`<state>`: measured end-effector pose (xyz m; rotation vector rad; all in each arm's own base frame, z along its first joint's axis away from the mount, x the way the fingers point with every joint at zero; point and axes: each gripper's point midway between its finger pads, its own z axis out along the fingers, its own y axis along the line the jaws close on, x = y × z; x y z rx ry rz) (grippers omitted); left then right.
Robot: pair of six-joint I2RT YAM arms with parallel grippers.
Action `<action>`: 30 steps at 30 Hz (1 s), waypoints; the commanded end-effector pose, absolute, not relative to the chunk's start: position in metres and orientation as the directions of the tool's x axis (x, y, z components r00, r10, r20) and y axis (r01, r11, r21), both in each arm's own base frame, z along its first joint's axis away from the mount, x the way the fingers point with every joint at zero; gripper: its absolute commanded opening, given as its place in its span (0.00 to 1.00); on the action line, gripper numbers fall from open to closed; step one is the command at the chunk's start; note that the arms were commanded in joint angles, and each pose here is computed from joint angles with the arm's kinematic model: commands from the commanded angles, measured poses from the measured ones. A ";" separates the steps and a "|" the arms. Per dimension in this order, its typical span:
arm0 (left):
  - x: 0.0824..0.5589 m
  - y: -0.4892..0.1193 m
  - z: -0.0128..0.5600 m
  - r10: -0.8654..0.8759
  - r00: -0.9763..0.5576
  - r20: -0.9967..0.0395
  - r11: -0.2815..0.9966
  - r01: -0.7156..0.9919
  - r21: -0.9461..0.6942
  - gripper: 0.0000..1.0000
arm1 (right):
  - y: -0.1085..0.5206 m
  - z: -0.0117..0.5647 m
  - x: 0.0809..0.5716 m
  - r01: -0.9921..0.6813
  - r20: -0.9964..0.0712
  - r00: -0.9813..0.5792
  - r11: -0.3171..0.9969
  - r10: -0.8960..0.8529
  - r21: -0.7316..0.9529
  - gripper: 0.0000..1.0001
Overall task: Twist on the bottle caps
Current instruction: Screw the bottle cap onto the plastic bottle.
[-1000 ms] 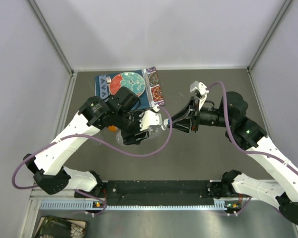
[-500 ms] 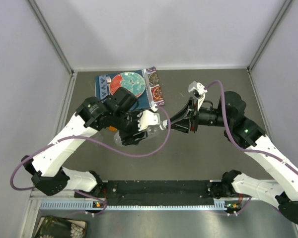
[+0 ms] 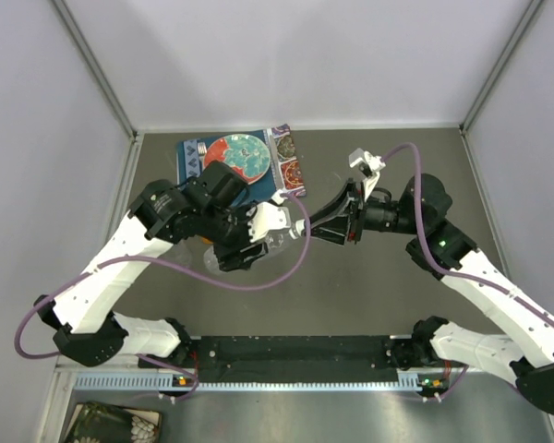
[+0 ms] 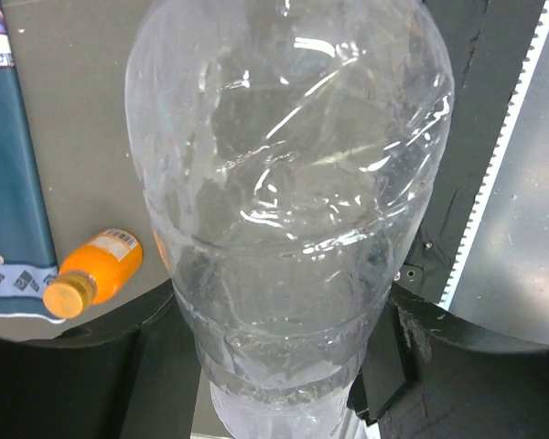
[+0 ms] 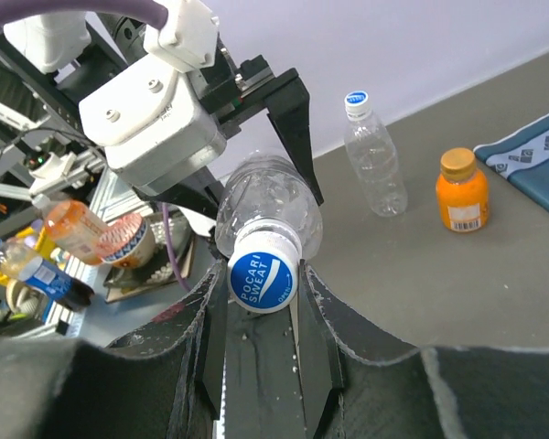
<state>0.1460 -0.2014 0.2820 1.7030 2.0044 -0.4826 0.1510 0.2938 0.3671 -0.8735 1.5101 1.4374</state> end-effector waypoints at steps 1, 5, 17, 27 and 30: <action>0.168 -0.226 0.327 0.709 -0.073 -0.701 0.220 0.968 0.122 0.27 | 0.302 0.370 0.139 -0.892 -0.888 -0.451 -0.011 0.088 0.452 0.20; 0.171 -0.226 0.334 0.691 -0.071 -0.719 0.242 0.961 0.138 0.27 | 0.302 0.369 0.139 -0.887 -0.884 -0.461 -0.013 0.080 0.461 0.20; 0.170 -0.229 0.331 0.699 -0.036 -0.714 0.197 0.970 0.145 0.27 | 0.308 0.364 0.134 -0.875 -0.876 -0.481 -0.054 -0.026 0.482 0.20; 0.186 -0.239 0.359 0.638 0.016 -0.770 0.240 0.946 0.218 0.27 | 0.314 0.370 0.130 -0.834 -0.842 -0.540 -0.118 -0.025 0.539 0.20; 0.195 -0.239 0.363 0.633 0.010 -0.774 0.283 0.927 0.244 0.26 | 0.315 0.367 0.133 -0.831 -0.834 -0.551 -0.077 -0.024 0.551 0.19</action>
